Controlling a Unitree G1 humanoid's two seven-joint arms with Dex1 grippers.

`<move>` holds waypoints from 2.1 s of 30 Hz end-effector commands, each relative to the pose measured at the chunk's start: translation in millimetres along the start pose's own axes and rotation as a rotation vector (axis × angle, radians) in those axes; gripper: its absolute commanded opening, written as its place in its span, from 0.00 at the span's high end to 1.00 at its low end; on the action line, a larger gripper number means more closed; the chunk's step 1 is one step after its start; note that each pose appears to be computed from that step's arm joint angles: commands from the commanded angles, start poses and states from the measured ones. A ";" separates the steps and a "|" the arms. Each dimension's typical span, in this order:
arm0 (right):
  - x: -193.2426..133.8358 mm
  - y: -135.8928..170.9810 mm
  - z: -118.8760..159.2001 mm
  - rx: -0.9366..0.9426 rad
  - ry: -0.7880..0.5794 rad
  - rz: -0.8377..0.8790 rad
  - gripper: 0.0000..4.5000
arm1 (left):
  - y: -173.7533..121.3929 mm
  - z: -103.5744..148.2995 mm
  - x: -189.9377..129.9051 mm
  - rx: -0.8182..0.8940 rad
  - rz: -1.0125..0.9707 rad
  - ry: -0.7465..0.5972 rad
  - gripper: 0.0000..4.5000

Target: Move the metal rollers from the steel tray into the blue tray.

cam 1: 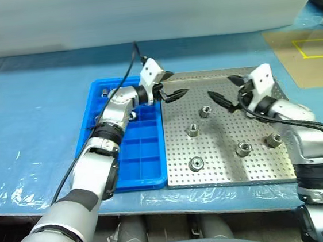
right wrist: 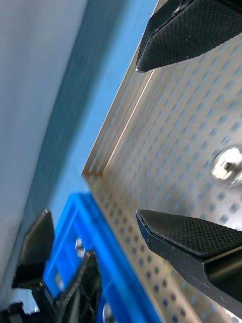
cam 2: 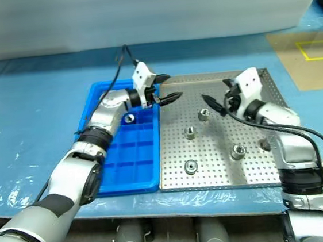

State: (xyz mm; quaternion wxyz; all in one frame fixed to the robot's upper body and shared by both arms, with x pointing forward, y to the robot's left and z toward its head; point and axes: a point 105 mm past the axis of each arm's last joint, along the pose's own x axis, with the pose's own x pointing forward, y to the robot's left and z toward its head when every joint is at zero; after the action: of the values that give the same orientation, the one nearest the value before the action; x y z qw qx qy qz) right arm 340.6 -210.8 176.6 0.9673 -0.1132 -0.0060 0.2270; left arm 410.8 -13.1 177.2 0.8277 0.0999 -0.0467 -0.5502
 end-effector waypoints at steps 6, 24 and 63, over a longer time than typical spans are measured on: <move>-46.1 -2.7 14.2 -0.016 -0.038 -0.167 0.00 | -32.4 -3.7 48.2 0.066 -0.053 0.108 0.01; -63.2 25.0 4.2 0.024 -0.002 -0.210 0.00 | -13.9 -62.9 23.0 0.062 0.096 0.391 0.01; -54.9 63.7 -15.6 0.048 0.126 0.036 0.00 | -11.3 -108.5 -9.6 -0.014 0.133 0.557 0.62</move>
State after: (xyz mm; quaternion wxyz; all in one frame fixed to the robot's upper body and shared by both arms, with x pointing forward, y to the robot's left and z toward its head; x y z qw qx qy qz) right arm 264.0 -183.0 138.3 0.9637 -0.0907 0.0835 0.2369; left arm 421.7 -11.2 89.9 0.8480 0.2459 0.1383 -0.4487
